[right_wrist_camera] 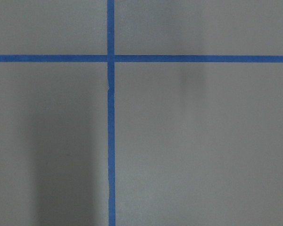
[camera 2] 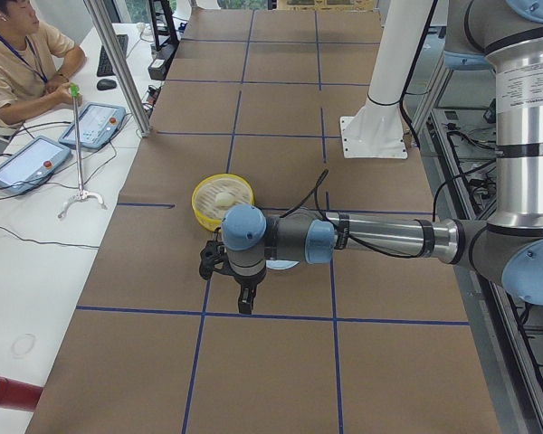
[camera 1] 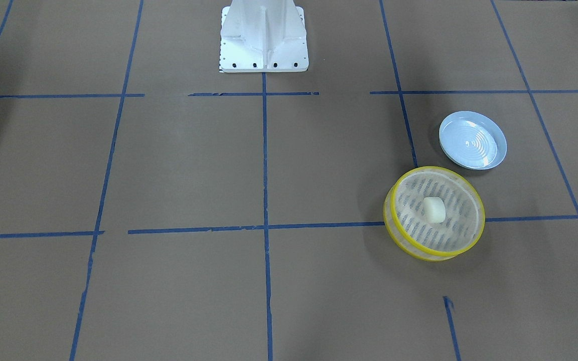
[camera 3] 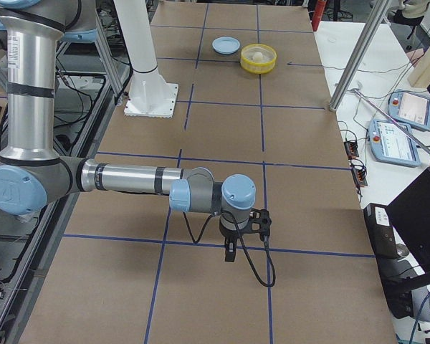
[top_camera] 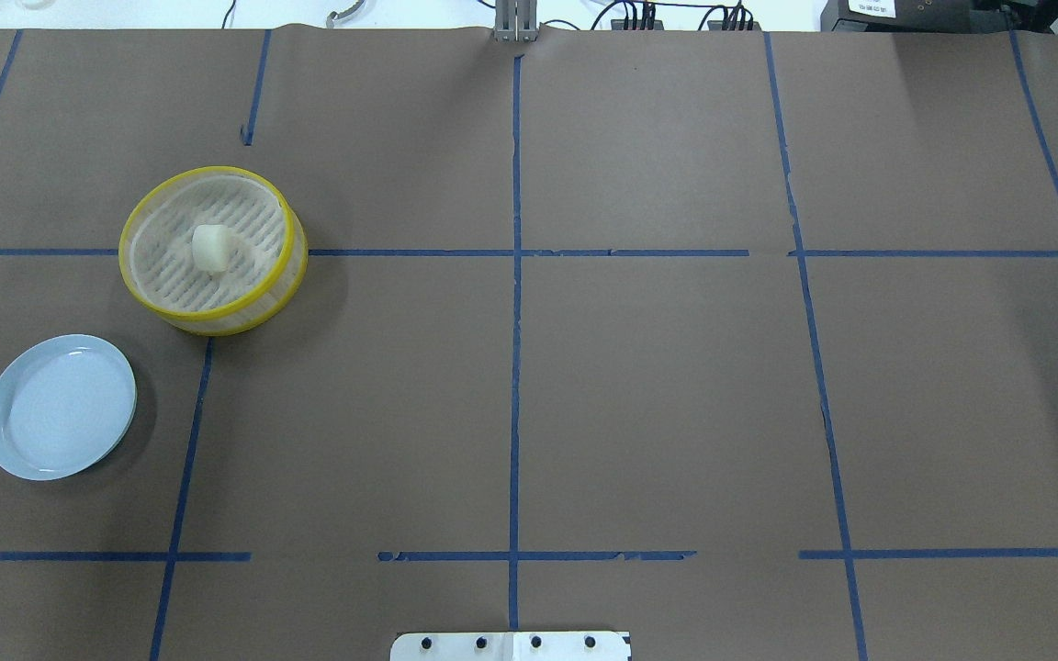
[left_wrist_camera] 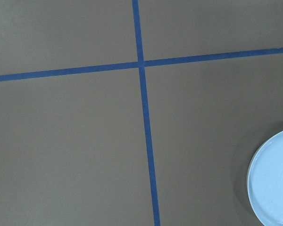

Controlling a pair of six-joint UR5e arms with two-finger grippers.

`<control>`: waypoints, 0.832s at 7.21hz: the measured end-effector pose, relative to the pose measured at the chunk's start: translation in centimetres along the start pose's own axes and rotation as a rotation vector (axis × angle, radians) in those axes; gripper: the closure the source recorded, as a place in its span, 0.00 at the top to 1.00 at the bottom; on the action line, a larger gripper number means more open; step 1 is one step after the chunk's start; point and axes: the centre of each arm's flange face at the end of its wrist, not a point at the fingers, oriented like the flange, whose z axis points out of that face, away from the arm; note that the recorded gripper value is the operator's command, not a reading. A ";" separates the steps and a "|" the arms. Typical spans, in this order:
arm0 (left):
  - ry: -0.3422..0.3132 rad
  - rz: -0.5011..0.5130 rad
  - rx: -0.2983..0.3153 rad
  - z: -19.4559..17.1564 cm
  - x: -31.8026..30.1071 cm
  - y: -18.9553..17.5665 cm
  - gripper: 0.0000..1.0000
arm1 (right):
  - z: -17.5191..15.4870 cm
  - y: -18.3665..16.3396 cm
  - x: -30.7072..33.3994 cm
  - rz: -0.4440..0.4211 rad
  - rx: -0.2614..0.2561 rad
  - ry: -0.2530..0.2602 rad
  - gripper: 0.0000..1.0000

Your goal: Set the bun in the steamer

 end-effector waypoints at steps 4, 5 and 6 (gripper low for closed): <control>0.001 0.004 0.002 0.2 -0.3 0.2 1.00 | 0.0 0.0 0.0 0.000 0.000 0.000 1.00; 0.002 0.003 0.002 0.2 -0.3 0.3 1.00 | 0.0 0.0 0.0 0.000 0.000 0.000 1.00; 0.004 0.003 0.002 0.3 -0.3 0.3 1.00 | 0.0 0.0 0.0 0.000 0.001 0.000 1.00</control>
